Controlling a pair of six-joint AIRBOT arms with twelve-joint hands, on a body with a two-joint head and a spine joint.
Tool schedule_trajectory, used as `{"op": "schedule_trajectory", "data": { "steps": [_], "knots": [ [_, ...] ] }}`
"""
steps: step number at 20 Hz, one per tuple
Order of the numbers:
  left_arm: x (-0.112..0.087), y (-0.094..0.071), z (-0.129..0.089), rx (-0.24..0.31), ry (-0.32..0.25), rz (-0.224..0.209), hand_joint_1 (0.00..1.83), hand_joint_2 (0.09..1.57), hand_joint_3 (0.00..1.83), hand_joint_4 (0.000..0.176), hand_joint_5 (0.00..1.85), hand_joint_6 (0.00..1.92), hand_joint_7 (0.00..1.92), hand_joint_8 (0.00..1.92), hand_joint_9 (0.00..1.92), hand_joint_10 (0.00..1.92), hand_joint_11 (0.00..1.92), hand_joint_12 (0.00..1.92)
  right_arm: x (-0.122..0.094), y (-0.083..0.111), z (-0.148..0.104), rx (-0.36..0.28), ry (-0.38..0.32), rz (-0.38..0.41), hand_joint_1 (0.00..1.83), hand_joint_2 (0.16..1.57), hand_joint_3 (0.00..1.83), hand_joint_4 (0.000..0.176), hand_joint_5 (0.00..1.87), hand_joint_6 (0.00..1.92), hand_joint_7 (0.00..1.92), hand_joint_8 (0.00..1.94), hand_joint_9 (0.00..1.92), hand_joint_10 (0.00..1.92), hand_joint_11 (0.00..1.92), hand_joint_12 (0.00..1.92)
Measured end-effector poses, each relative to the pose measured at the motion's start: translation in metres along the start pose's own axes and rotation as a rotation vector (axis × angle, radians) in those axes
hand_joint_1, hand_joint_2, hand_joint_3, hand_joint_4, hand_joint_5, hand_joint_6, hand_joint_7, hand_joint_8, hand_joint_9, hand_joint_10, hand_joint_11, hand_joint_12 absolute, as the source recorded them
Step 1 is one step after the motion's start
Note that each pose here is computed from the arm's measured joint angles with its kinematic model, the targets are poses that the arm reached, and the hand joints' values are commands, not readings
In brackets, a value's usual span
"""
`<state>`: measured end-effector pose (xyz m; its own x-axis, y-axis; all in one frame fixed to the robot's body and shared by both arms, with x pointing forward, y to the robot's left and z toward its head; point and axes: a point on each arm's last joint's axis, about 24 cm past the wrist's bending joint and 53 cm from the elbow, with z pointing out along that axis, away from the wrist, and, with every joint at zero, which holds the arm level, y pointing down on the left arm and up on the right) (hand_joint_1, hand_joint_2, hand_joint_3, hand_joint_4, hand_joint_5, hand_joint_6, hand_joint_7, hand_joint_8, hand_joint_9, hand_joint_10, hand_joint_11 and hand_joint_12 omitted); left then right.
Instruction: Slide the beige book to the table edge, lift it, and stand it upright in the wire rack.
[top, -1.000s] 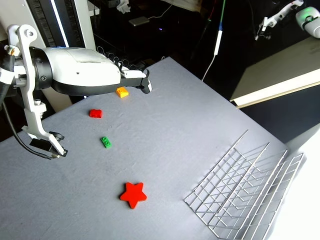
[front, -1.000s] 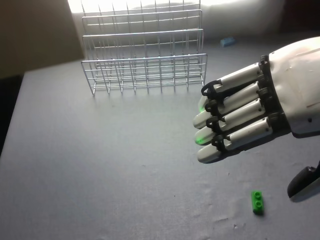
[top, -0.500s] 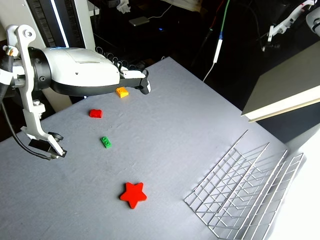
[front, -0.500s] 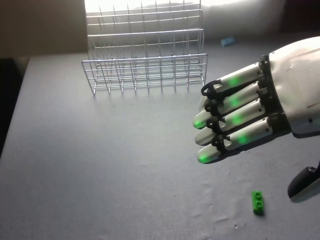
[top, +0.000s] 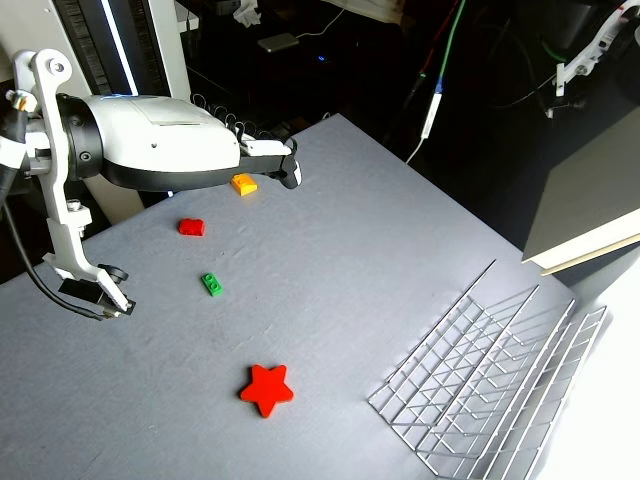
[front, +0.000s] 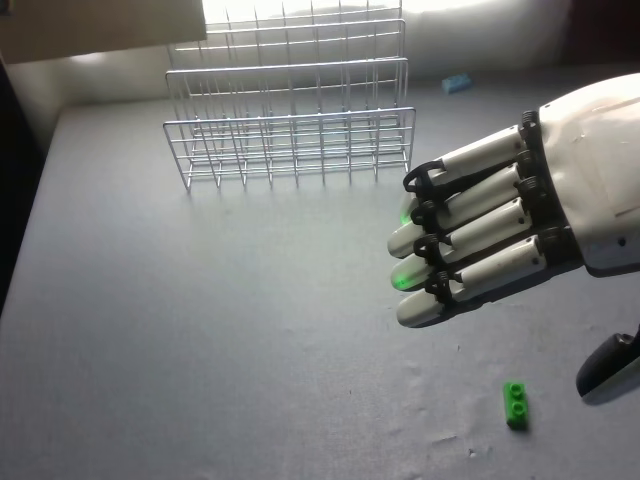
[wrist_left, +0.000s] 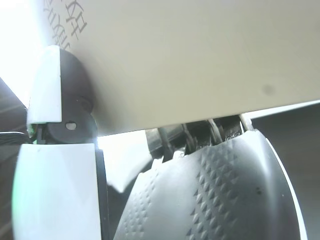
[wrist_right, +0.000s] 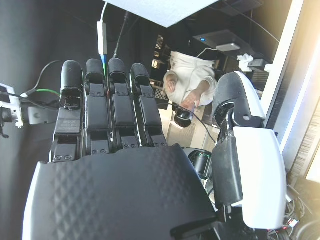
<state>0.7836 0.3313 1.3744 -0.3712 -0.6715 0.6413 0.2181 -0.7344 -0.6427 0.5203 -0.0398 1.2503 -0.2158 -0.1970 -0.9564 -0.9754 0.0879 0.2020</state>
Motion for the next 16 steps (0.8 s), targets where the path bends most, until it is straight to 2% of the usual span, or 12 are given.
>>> {"op": "schedule_trajectory", "data": {
  "steps": [1,2,4,5,7,9,10,12,14,16],
  "knots": [
    [0.007,0.001,0.000,0.010,0.020,0.005,1.34,1.23,0.00,0.000,0.71,1.24,0.70,1.45,0.75,1.50,0.67,1.45,0.000,0.000,0.000,0.000,0.000,-0.001,0.25,1.13,0.00,0.000,0.29,0.00,0.28,0.00,0.28,0.00,0.00,0.76],
    [0.014,0.001,-0.001,0.016,0.042,0.028,1.34,1.24,0.00,0.000,0.71,1.24,0.68,1.47,0.75,1.51,0.68,1.45,0.000,0.000,0.000,-0.001,0.000,-0.001,0.26,1.13,0.00,0.000,0.30,0.00,0.29,0.00,0.29,0.00,0.00,0.78],
    [0.029,0.003,-0.001,0.039,0.083,0.019,1.34,1.23,0.00,0.000,0.72,1.22,0.71,1.44,0.77,1.48,0.71,1.42,0.000,0.000,0.000,-0.001,0.002,-0.002,0.30,1.12,0.00,0.000,0.29,0.00,0.29,0.00,0.28,0.00,0.00,0.79],
    [0.038,0.004,-0.002,0.043,0.112,0.030,1.34,1.22,0.00,0.000,0.76,1.20,0.70,1.44,0.75,1.49,0.72,1.41,0.000,0.001,0.000,-0.003,0.001,-0.001,0.27,1.12,0.00,0.000,0.30,0.00,0.30,0.01,0.29,0.01,0.00,0.80],
    [0.048,0.007,-0.004,0.052,0.147,0.012,1.34,1.23,0.00,0.000,0.72,1.23,0.72,1.43,0.75,1.49,0.70,1.43,0.000,0.001,0.000,-0.003,0.001,-0.001,0.26,1.13,0.00,0.000,0.30,0.00,0.30,0.00,0.30,0.00,0.00,0.78],
    [0.051,0.011,-0.006,0.050,0.156,-0.004,1.33,1.23,0.00,0.000,0.73,1.20,0.70,1.47,0.75,1.53,0.69,1.45,0.000,0.001,0.000,-0.005,0.002,-0.001,0.26,1.12,0.00,0.000,0.31,0.00,0.31,0.00,0.31,0.01,0.00,0.85],
    [0.053,0.012,-0.006,0.052,0.161,-0.009,1.34,1.22,0.00,0.000,0.75,1.18,0.71,1.44,0.77,1.48,0.74,1.40,0.001,0.001,0.000,-0.004,0.004,-0.003,0.29,1.12,0.00,0.000,0.31,0.00,0.30,0.00,0.30,0.00,0.00,0.84],
    [0.054,0.020,-0.006,0.042,0.166,-0.019,1.34,1.23,0.00,0.000,0.74,1.20,0.70,1.47,0.74,1.51,0.73,1.40,0.001,0.001,0.000,-0.006,0.004,-0.002,0.27,1.13,0.00,0.000,0.29,0.00,0.28,0.00,0.27,0.00,0.00,0.77],
    [0.053,0.030,-0.008,0.022,0.179,-0.051,1.34,1.23,0.00,0.000,0.74,1.21,0.70,1.45,0.73,1.52,0.67,1.43,0.001,0.002,0.000,-0.006,0.005,-0.003,0.26,1.13,0.00,0.000,0.30,0.00,0.30,0.01,0.30,0.01,0.00,0.82],
    [0.056,0.037,-0.010,0.010,0.194,-0.037,1.34,1.23,0.00,0.000,0.76,1.22,0.68,1.45,0.74,1.49,0.70,1.40,0.001,0.002,0.000,-0.007,0.005,-0.003,0.26,1.13,0.00,0.000,0.30,0.00,0.30,0.00,0.29,0.00,0.00,0.80]
  ]
}}
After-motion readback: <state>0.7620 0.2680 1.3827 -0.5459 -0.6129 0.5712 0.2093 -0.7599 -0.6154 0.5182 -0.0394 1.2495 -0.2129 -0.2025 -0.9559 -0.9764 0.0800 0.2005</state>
